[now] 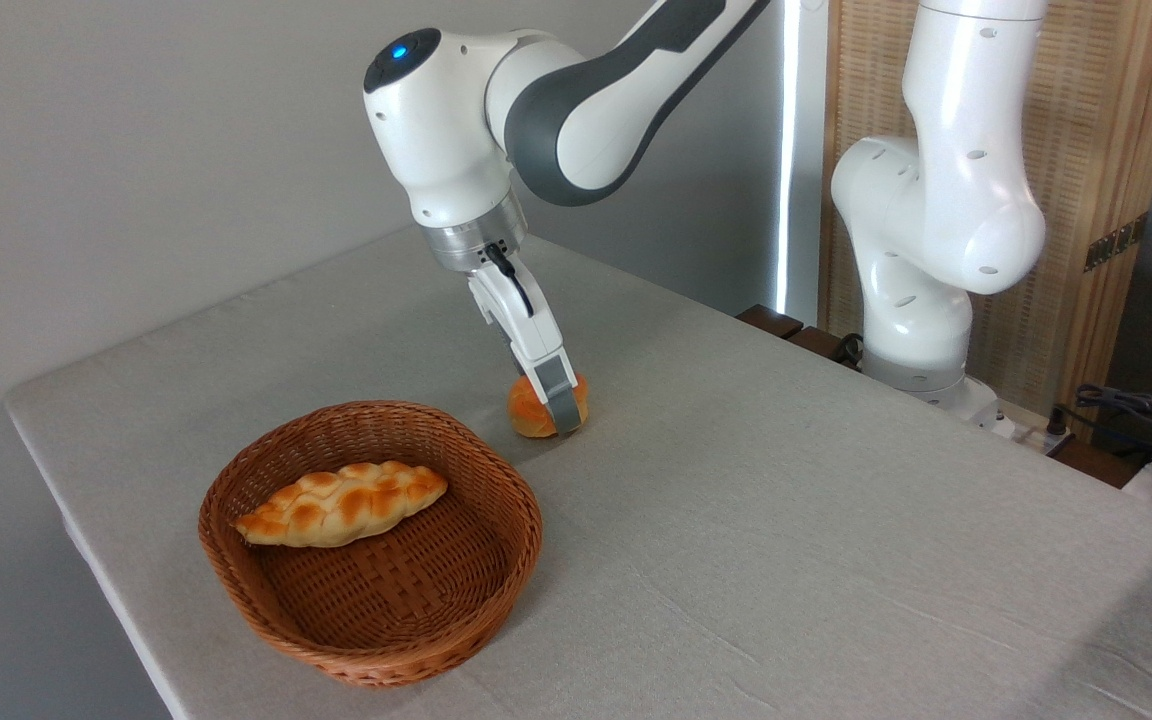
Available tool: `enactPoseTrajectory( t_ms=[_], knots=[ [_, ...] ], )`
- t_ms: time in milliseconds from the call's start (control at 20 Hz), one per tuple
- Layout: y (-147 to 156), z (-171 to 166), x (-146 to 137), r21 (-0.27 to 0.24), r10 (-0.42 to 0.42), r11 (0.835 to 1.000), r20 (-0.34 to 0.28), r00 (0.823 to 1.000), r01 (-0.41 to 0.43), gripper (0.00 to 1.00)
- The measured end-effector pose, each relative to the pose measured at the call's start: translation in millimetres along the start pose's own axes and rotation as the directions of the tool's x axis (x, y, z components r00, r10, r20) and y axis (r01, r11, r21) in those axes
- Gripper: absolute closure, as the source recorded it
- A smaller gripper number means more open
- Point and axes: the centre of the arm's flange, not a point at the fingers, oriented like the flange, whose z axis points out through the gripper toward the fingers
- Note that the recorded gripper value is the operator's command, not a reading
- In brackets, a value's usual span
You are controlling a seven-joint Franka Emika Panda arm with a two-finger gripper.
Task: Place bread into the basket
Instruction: 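Lower the open gripper down onto the round orange bun, then close the gripper around the round orange bun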
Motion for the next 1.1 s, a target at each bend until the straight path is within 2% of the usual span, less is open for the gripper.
enactPoseTrajectory(
  t_ms=[900, 1100],
  knots=[
    [-0.2, 2.1, 1.1, -0.002, 0.001, 1.0, 0.003, 1.0, -0.001, 0.73],
    [-1.3, -9.0, -2.3, -0.014, 0.017, 1.0, 0.02, 1.0, -0.017, 0.73]
  ],
)
